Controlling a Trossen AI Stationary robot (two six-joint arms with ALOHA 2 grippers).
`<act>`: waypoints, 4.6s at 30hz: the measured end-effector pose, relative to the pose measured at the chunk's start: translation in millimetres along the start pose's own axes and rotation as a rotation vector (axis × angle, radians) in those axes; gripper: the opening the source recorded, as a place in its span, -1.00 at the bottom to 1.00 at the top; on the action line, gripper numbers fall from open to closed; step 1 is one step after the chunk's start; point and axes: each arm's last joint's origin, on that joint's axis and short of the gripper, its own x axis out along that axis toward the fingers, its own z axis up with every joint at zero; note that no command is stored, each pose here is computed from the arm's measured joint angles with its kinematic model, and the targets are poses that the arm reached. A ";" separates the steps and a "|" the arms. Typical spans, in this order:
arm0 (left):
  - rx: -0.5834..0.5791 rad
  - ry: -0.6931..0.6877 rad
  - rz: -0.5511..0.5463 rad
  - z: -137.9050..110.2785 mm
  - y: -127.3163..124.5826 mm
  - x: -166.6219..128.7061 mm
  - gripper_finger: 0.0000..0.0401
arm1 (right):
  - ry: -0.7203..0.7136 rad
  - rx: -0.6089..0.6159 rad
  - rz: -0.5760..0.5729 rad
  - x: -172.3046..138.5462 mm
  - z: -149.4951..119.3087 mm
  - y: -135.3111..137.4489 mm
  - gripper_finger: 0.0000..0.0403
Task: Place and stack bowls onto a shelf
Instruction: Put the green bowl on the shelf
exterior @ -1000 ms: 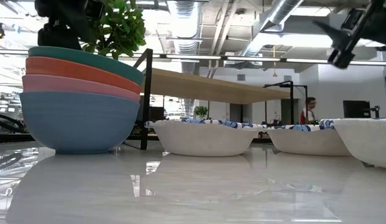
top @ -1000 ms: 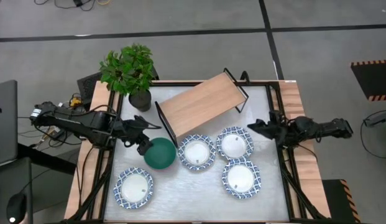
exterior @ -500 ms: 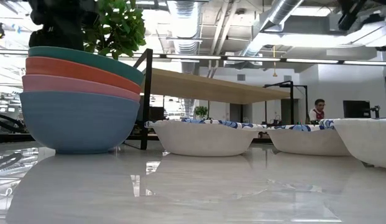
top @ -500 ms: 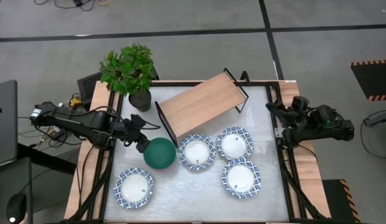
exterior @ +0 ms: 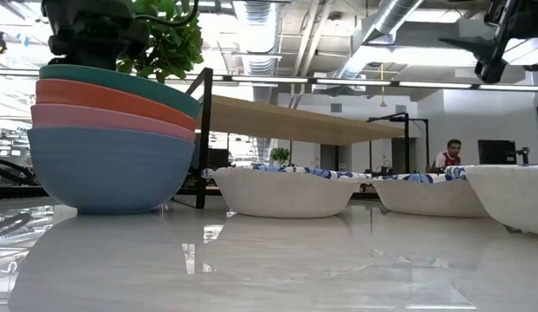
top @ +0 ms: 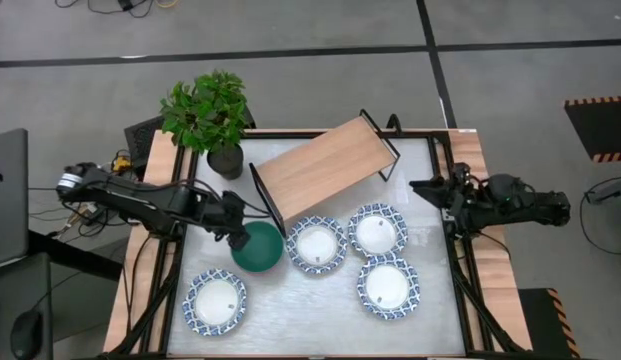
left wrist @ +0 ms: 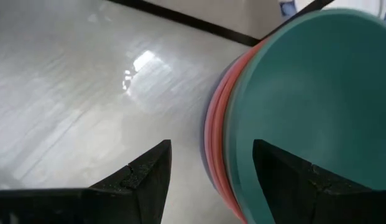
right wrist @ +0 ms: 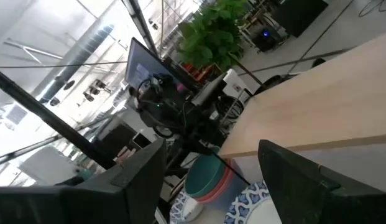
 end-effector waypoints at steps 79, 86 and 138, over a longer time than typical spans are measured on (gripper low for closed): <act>-0.175 -0.296 -0.022 215.7 -45.2 -26.1 -1.00 | 0.104 -0.088 -0.122 -1.3 -10.4 -12.1 0.40; -0.184 -0.245 0.032 228.3 -34.9 2.5 -1.00 | 0.106 -0.089 -0.124 -1.4 -10.6 -12.3 0.40; -0.052 -0.496 -0.038 220.5 -38.9 -68.3 -0.02 | 0.091 -0.443 -0.211 96.3 -17.4 16.7 0.02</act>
